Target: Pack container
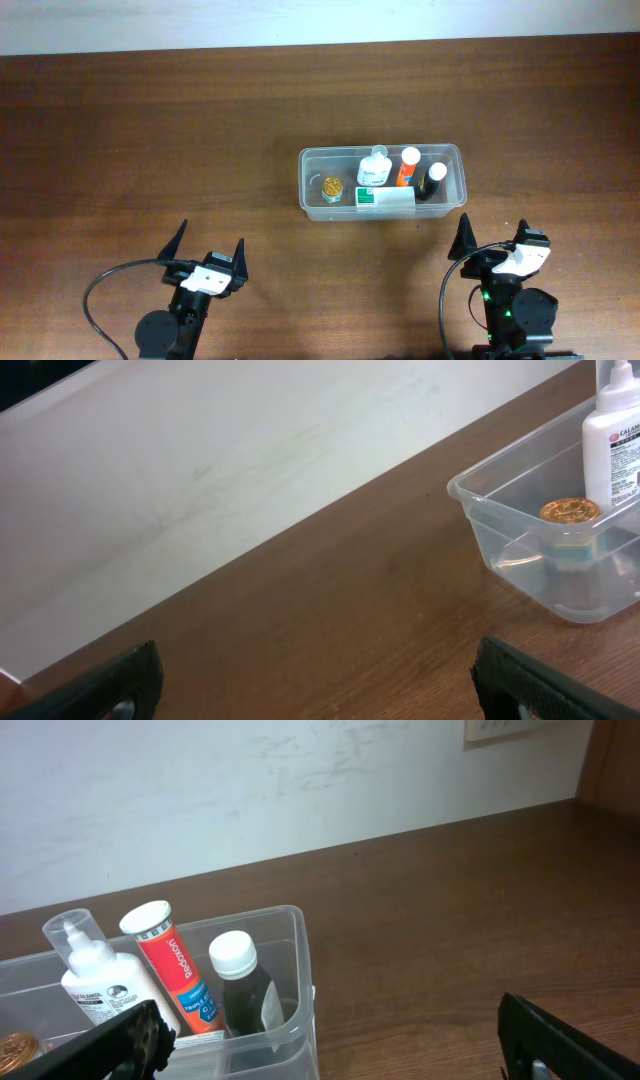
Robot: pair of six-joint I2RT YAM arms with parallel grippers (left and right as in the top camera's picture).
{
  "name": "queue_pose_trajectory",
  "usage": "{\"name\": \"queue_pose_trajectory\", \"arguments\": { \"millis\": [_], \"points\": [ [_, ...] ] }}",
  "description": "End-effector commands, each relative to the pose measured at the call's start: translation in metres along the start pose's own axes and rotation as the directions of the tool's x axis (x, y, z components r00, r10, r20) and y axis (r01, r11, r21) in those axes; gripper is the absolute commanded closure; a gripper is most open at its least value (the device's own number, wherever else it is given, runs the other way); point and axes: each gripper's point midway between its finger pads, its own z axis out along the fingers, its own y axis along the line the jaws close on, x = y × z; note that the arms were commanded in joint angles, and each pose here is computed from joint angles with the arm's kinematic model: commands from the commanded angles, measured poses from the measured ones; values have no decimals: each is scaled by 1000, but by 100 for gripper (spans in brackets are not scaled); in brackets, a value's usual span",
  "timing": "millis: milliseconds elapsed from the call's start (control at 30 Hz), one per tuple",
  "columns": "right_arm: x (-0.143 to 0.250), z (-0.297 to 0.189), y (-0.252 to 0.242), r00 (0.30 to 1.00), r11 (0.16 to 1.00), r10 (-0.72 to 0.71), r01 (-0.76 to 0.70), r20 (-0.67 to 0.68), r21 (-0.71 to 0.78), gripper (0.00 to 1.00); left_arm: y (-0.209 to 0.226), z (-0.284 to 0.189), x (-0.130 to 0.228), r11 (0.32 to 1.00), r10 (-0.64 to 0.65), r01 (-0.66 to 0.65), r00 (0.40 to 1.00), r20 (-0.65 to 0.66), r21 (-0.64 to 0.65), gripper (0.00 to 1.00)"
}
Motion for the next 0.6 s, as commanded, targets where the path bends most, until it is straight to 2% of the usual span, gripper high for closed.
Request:
{"name": "queue_pose_trajectory", "arguments": {
  "millis": [0,567],
  "points": [
    [3,0,5,1000,1000,-15,15,-1,-27,2,-2,0,-1,1000,5,-5,1000,7,10,1],
    [4,0,12,1000,998,-19,18,-5,-55,2,-1,0,-1,1000,5,-5,1000,7,9,1]
  ]
}}
